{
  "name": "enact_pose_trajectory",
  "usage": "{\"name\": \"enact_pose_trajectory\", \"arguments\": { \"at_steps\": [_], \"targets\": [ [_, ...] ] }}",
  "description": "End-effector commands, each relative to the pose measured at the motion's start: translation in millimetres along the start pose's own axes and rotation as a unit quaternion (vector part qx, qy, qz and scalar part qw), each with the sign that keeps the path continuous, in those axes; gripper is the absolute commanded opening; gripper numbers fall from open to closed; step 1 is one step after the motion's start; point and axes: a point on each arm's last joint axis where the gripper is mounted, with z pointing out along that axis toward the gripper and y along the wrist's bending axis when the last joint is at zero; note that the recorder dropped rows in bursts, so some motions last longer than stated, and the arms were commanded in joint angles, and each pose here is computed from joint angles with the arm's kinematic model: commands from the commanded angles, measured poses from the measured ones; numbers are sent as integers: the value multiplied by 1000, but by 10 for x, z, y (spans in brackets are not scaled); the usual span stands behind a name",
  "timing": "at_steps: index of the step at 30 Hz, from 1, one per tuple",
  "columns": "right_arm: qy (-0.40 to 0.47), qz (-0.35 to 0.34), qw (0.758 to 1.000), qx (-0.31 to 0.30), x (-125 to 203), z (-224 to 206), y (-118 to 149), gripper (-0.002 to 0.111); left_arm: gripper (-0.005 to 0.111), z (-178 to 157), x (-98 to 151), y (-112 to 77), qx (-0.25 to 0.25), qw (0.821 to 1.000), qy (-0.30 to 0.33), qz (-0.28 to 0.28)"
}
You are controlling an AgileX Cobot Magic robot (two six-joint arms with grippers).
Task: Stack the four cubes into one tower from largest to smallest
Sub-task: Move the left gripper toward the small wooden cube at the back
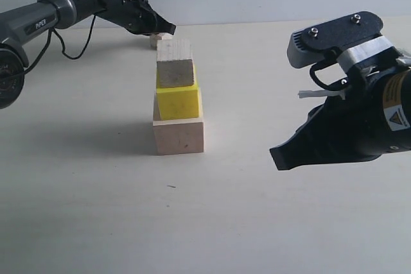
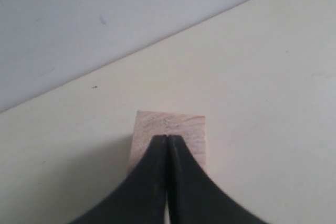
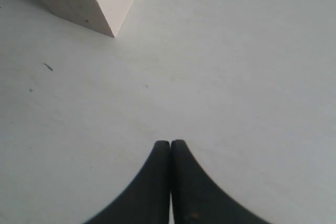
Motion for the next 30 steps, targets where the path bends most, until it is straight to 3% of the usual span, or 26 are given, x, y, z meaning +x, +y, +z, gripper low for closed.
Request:
{"name": "enact_pose_trajectory", "arguments": {
  "at_steps": [1, 14, 23, 30],
  "targets": [
    [4, -1, 1000, 1, 15, 9, -4, 0, 0, 11, 112, 5, -3, 999, 52, 9],
    [1, -1, 1000, 0, 14, -7, -6, 0, 0, -205, -31, 25, -19, 997, 70, 30],
    [1, 0, 1000, 0, 16, -12, -7, 0, 0, -509, -284, 36, -30, 997, 54, 43],
    [5, 1, 1000, 1, 23, -12, -9, 0, 0, -690, -483, 108, -32, 999, -4, 23]
  ]
}}
